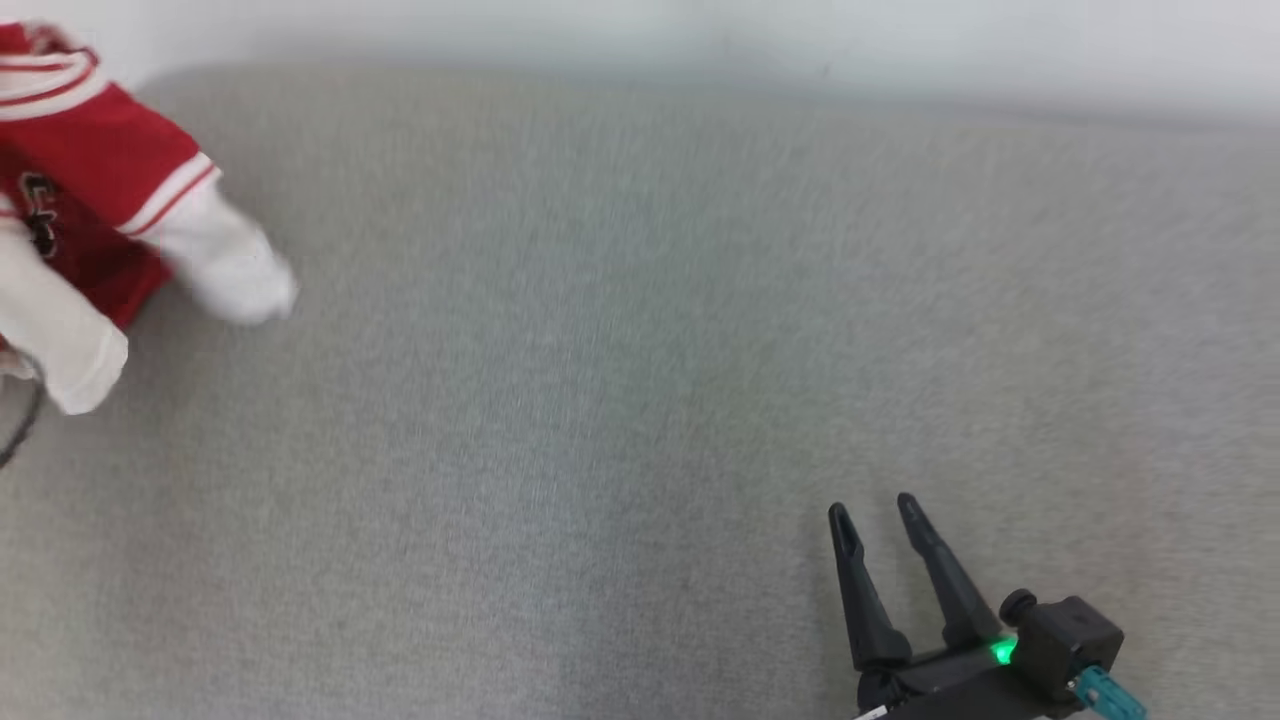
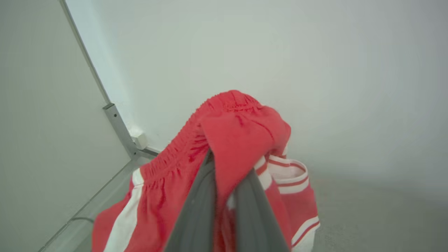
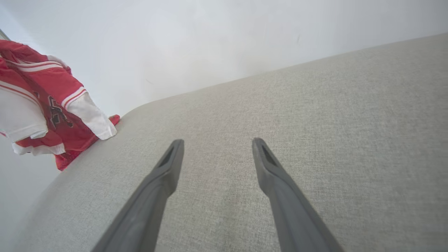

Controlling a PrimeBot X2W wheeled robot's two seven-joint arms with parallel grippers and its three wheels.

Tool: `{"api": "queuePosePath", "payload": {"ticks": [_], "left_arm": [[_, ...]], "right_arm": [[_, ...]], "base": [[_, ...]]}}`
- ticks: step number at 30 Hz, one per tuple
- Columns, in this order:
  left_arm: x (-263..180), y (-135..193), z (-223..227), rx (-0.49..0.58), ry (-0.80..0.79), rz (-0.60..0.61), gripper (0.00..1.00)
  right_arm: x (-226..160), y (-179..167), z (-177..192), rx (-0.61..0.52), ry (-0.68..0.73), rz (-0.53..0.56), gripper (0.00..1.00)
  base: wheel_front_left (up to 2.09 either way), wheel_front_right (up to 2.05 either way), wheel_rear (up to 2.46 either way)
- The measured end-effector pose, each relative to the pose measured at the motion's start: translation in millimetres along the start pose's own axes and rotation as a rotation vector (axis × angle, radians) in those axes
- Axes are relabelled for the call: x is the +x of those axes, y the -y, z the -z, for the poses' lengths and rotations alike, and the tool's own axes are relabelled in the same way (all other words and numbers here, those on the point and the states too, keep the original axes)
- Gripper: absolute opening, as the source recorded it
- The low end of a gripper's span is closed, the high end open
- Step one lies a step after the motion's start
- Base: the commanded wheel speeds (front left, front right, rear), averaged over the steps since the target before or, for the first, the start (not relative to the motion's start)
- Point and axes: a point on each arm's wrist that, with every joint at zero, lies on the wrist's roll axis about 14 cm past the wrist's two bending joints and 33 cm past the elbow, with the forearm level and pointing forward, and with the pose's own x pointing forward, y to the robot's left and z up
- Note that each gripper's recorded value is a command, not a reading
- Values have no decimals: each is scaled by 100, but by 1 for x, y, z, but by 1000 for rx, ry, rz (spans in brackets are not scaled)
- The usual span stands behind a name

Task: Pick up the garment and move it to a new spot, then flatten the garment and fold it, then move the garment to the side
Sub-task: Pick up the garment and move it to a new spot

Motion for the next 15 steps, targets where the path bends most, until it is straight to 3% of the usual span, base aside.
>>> {"api": "queuePosePath", "payload": {"ticks": [8, 15], "left_arm": [[-45, 106, -96, -44, 195, 307, 0], [-109, 231, -134, -176, 284, 676, 0]], "right_arm": [[-27, 2, -37, -18, 119, 45, 100], [-68, 37, -82, -90, 257, 185, 100]], "base": [[0, 0, 0], [0, 0, 0]]}}
